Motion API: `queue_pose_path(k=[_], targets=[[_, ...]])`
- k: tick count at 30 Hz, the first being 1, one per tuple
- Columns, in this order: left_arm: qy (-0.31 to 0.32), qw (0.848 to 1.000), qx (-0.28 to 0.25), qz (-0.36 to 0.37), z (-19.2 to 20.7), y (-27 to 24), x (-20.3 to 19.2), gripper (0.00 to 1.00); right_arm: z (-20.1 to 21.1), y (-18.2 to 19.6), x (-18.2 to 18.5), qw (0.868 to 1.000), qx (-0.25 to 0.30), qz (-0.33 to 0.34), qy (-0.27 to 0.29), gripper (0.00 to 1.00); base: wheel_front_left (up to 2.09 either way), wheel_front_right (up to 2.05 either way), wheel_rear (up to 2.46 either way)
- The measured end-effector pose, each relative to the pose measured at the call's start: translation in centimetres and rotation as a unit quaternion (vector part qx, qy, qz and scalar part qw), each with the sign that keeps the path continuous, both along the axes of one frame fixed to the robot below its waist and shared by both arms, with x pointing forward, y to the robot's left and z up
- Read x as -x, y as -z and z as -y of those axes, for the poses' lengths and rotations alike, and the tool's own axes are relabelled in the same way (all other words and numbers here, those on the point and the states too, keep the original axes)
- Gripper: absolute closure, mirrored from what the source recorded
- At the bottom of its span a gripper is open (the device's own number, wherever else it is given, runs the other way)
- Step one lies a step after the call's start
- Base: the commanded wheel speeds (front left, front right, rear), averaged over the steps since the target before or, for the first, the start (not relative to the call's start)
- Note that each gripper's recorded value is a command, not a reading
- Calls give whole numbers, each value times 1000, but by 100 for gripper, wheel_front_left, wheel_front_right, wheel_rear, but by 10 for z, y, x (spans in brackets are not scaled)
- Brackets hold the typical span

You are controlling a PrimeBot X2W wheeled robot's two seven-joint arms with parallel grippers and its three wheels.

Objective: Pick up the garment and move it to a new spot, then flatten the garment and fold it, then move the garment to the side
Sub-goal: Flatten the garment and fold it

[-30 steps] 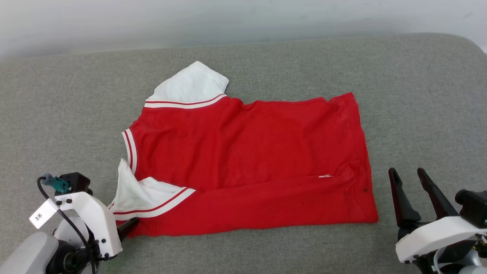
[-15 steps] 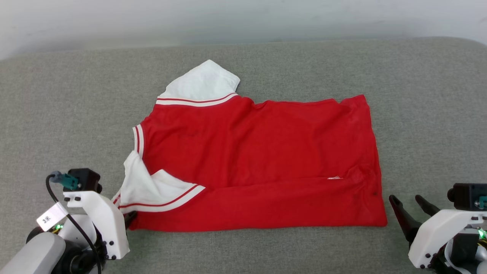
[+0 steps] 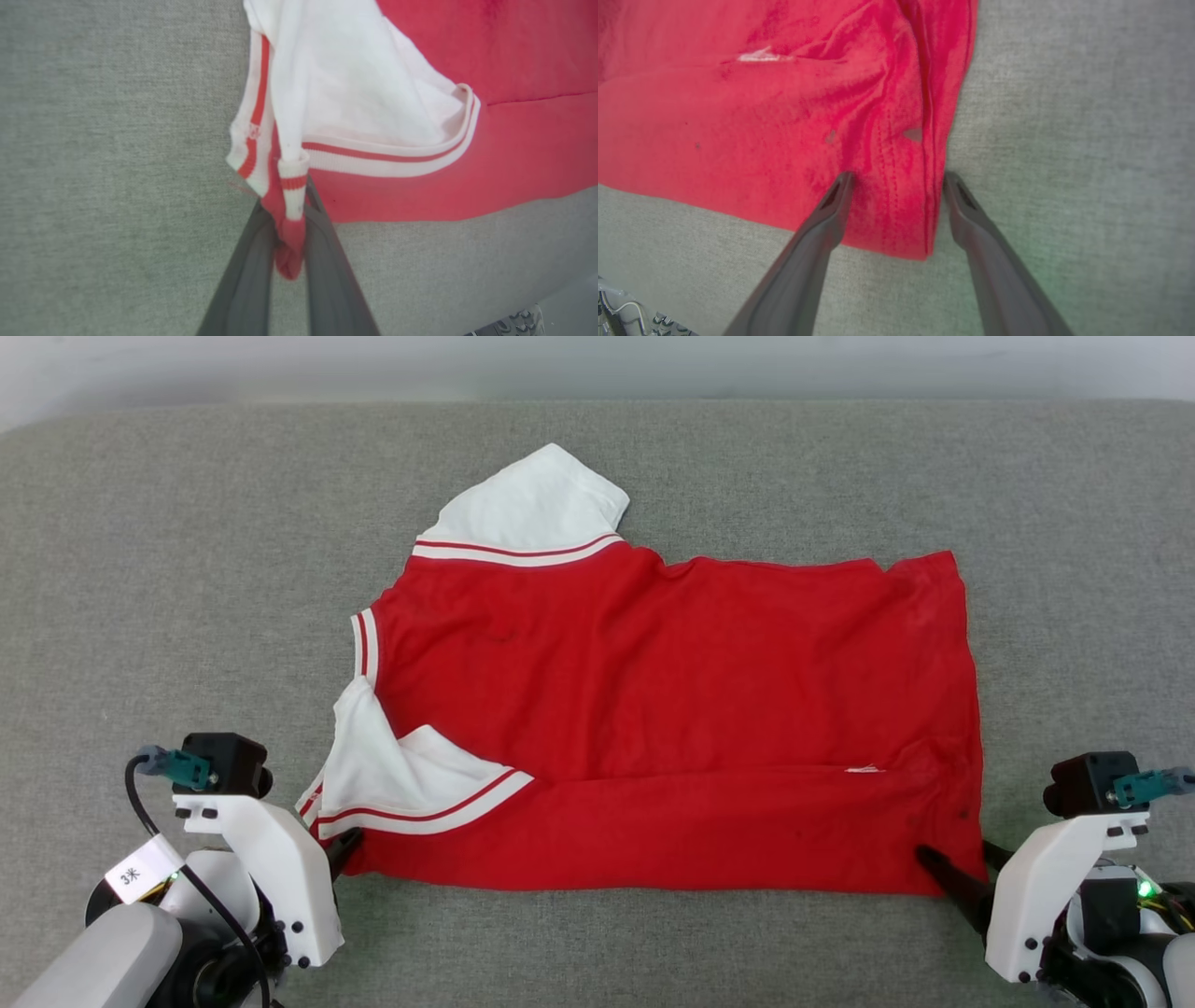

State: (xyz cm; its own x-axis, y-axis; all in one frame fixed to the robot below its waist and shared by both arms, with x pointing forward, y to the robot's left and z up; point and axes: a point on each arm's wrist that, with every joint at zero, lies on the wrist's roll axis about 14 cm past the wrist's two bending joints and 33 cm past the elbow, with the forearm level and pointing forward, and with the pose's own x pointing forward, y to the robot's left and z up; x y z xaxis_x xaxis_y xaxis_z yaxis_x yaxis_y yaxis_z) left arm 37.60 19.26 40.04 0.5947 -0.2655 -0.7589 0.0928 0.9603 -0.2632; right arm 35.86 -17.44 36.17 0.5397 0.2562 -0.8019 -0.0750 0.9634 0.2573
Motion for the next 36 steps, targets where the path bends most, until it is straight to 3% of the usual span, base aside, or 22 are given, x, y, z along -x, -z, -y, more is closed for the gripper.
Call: queue_pose_path(k=[1, 2, 3, 11, 21, 34, 35, 36], targets=[[-1, 1000, 0, -1, 0, 1, 0, 100, 0, 1, 0, 1000, -1, -4, -1, 25, 0, 0, 0], [-2, 1000, 1, 0, 0, 1, 0, 100, -1, 2, -1, 1000, -3, -8, -2, 73, 0, 0, 0], [-2, 1000, 1, 0, 0, 1, 0, 100, -1, 2, -1, 1000, -2, -11, -2, 100, 0, 0, 0], [2, 999, 5, 37, 3, -14, 4, 100, 2, -16, -7, 1000, -1, 24, 0, 100, 0, 0, 0], [-28, 998, 18, 46, -1, -33, 56, 100, 4, -45, 31, 999, -4, 54, -6, 100, 0, 0, 0], [-83, 994, 59, -33, -3, 4, 110, 100, 0, -21, 82, 999, -30, -5, 27, 100, 0, 0, 0], [-90, 994, 58, -38, -4, 8, 110, 75, -1, -18, 84, 999, -32, -7, 30, 98, 0, 0, 0], [-93, 993, 60, -46, -4, 12, 112, 19, -1, -16, 85, 999, -34, -8, 33, 62, 0, 0, 0]])
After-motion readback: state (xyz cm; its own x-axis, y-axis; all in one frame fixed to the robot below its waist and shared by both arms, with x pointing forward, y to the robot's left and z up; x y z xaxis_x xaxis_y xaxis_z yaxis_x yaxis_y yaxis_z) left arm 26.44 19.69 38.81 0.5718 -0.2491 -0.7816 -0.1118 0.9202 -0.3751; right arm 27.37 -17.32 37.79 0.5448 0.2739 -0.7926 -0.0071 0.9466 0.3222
